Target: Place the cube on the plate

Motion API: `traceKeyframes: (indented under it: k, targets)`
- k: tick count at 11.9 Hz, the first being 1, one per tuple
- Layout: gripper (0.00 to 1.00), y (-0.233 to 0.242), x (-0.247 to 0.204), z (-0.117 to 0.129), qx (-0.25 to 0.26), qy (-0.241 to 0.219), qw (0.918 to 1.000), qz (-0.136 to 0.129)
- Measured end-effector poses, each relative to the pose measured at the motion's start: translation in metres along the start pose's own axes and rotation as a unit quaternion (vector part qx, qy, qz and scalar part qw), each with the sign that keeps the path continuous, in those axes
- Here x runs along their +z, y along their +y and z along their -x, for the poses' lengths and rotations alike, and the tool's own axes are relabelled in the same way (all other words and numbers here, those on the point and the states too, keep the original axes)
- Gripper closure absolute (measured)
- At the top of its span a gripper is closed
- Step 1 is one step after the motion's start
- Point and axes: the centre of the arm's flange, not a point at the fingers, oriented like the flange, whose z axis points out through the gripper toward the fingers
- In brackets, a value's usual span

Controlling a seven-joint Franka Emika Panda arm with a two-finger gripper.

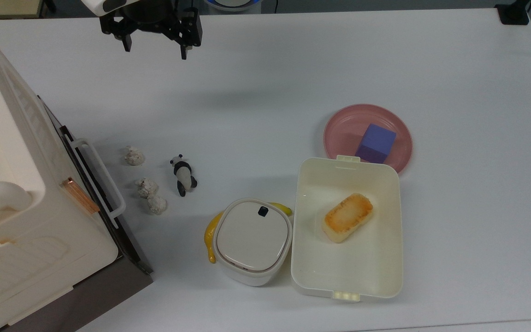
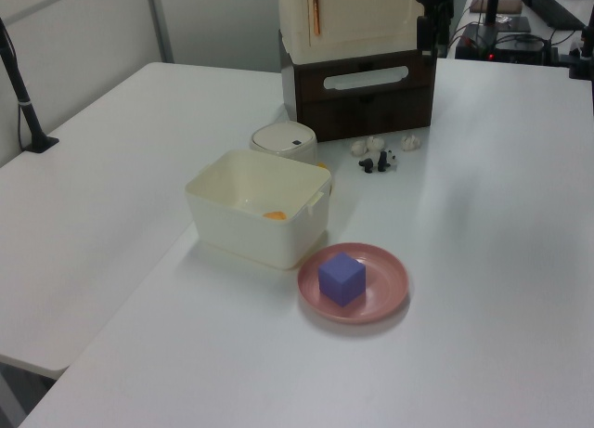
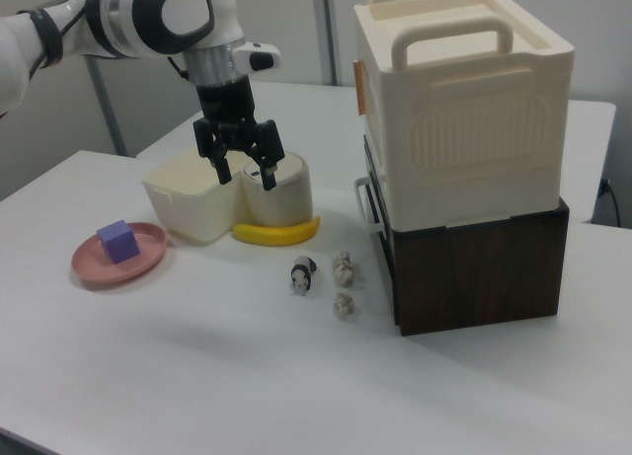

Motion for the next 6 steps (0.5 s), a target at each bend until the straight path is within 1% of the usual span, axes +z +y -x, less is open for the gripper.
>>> traceKeyframes:
  k: [6]
  targets:
    - [0.0,-0.0005,0.0001,0.0,0.0,0.0,1.0,-0.002]
